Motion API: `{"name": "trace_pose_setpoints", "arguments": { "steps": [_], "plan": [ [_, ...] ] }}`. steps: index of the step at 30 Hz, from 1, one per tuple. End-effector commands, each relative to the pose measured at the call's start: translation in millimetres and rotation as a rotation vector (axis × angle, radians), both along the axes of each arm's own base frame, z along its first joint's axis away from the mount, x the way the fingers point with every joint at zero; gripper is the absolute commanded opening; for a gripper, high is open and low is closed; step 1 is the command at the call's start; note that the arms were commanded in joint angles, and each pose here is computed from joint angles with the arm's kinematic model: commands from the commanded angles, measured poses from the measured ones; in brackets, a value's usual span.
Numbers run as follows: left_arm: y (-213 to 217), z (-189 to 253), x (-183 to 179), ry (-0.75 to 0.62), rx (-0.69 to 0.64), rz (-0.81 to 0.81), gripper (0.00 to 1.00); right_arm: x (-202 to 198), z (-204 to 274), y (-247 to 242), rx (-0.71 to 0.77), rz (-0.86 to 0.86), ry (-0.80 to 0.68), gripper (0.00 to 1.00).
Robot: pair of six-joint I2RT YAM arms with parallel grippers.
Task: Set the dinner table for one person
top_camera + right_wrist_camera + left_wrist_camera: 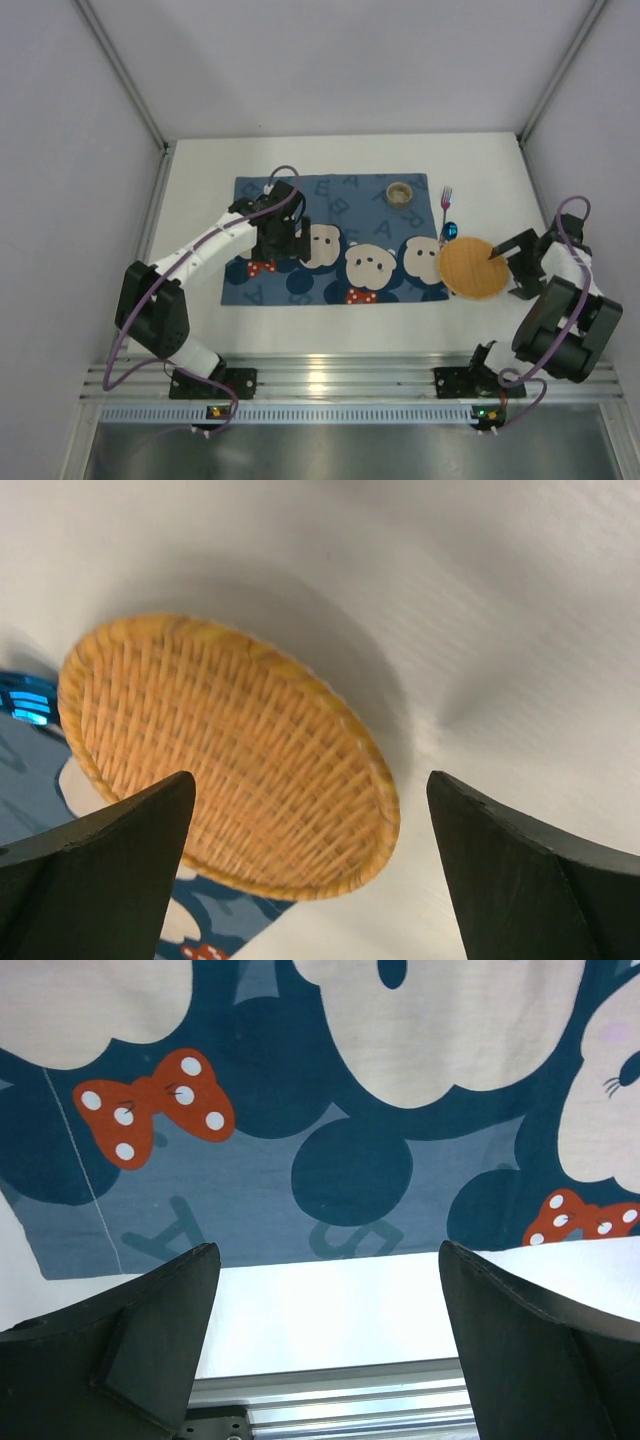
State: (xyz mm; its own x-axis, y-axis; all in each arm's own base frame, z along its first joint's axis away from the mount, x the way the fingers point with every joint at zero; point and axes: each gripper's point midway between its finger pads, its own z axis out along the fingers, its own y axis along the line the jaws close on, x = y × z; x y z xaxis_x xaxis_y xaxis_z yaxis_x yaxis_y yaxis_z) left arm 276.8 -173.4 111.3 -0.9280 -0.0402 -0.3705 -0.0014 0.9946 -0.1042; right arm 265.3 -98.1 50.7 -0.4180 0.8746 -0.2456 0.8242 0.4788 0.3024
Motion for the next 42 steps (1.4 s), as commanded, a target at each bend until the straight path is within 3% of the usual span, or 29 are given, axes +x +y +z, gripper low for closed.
{"name": "trace_pose_setpoints", "arguments": {
  "steps": [1, 14, 21, 23, 24, 27, 28, 30, 32, 33, 34, 42],
  "plan": [
    [-16, 8, 5, -0.034, -0.063, -0.036, 0.96, 5, 19, 23, 0.086, 0.03, -0.163, 1.0],
    [-14, 10, -1, -0.023, -0.038, -0.102, 0.96, -39, -26, 32, 0.15, -0.056, -0.156, 1.0],
    [-7, 14, -7, -0.025, -0.015, -0.107, 0.95, -35, -43, 41, 0.181, -0.1, -0.247, 0.97],
    [-4, 15, -9, -0.023, -0.006, -0.104, 0.95, -34, -47, 42, 0.176, -0.103, -0.272, 0.85],
    [-3, 17, -10, -0.026, -0.003, -0.105, 0.96, -34, -48, 43, 0.175, -0.104, -0.283, 0.71],
    [1, 19, -13, -0.032, 0.001, -0.098, 0.96, -34, -52, 45, 0.178, -0.104, -0.303, 0.55],
    [2, 18, -15, -0.029, 0.004, -0.098, 0.96, -33, -53, 46, 0.184, -0.101, -0.31, 0.42],
    [4, 17, -18, -0.027, 0.006, -0.094, 0.96, -33, -56, 47, 0.19, -0.093, -0.308, 0.34],
    [6, 15, -21, -0.022, 0.006, -0.087, 0.96, -32, -56, 47, 0.188, -0.081, -0.313, 0.19],
    [7, 14, -22, -0.021, 0.006, -0.082, 0.96, -32, -56, 47, 0.186, -0.078, -0.315, 0.05],
    [7, 14, -22, -0.019, 0.002, -0.077, 0.96, -31, -55, 47, 0.184, -0.076, -0.32, 0.0],
    [1, 11, -26, -0.018, -0.028, -0.074, 0.96, -5, 2, 37, 0.167, -0.082, -0.454, 0.0]
  ]
}}
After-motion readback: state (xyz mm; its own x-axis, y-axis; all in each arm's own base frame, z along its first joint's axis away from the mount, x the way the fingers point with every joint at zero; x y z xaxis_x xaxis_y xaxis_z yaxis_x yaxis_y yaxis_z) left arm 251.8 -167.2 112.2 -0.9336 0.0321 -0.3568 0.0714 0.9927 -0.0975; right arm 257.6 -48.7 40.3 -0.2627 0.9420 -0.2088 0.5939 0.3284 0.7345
